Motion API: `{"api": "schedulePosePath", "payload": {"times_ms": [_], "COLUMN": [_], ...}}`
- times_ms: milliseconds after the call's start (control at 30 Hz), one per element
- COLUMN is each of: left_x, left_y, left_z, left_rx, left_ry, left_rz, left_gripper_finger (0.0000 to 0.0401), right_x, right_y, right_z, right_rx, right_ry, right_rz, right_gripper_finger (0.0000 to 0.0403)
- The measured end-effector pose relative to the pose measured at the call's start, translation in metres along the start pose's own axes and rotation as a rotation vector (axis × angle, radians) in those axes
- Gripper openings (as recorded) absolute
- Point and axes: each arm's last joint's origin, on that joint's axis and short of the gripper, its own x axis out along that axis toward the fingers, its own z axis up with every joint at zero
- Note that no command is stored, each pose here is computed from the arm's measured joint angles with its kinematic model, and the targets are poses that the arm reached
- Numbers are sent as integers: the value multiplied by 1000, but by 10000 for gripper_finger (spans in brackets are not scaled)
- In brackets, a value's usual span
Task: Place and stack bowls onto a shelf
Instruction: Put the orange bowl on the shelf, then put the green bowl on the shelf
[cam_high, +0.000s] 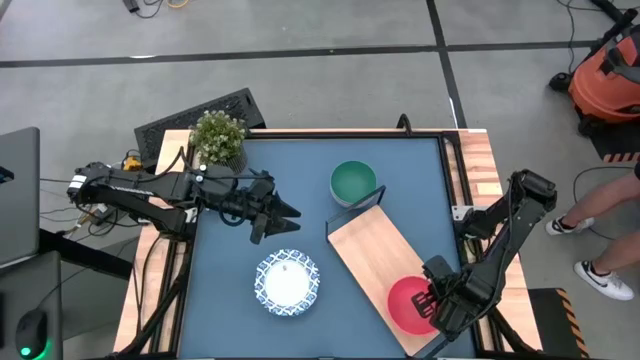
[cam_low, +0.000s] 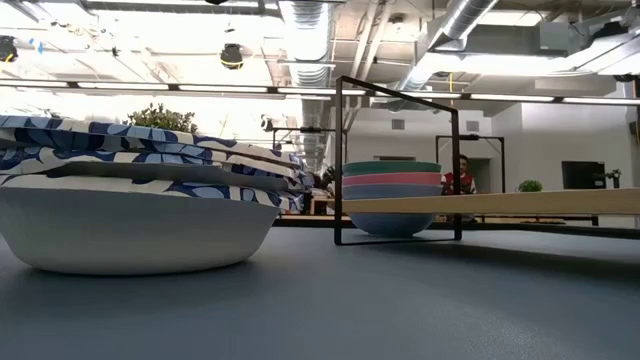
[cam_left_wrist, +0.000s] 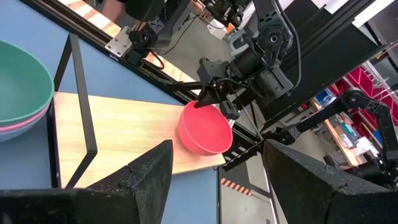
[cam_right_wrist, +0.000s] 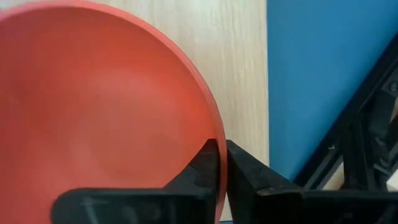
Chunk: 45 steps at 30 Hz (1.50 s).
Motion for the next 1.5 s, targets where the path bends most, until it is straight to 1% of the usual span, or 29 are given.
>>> {"api": "schedulePosePath", "payload": {"times_ms": [100,267,433,533,733,800,900,1000,1067,1133,1200,1300,1500], "left_x": [0,0,-1,-2,-4,-4,-4,-3,2,8,17,31,54], "left_y": [0,3,8,13,26,33,47,64,73,84,91,105,128], "left_z": [0,3,7,11,22,26,31,35,38,36,36,32,21], "left_rx": [0,-3,-7,-10,36,66,95,116,161,210,285,383,605], "left_ry": [0,-10,-30,-51,-114,-137,-155,-121,-98,-36,3,76,185], "left_rz": [0,11,33,58,142,188,285,357,358,354,319,314,366], "left_gripper_finger": [235,235,235,235,235,235,235,235,235,235,235,235,235], "right_x": [1,-2,-10,-17,-37,-42,-48,-53,-55,-56,-57,-57,-55], "right_y": [-1,-1,-6,-10,-23,-27,-33,-37,-39,-40,-41,-40,-37], "right_z": [2,5,10,15,27,30,35,41,43,44,44,44,43], "right_rx": [6,4,7,15,35,27,13,20,25,29,28,29,35], "right_ry": [-5,17,13,-3,-4,-4,-19,-18,-16,-14,-15,-18,-15], "right_rz": [-22,-16,18,64,173,202,233,260,269,275,276,285,290], "right_gripper_finger": [92,151,189,195,190,188,187,187,187,186,186,186,186]}}
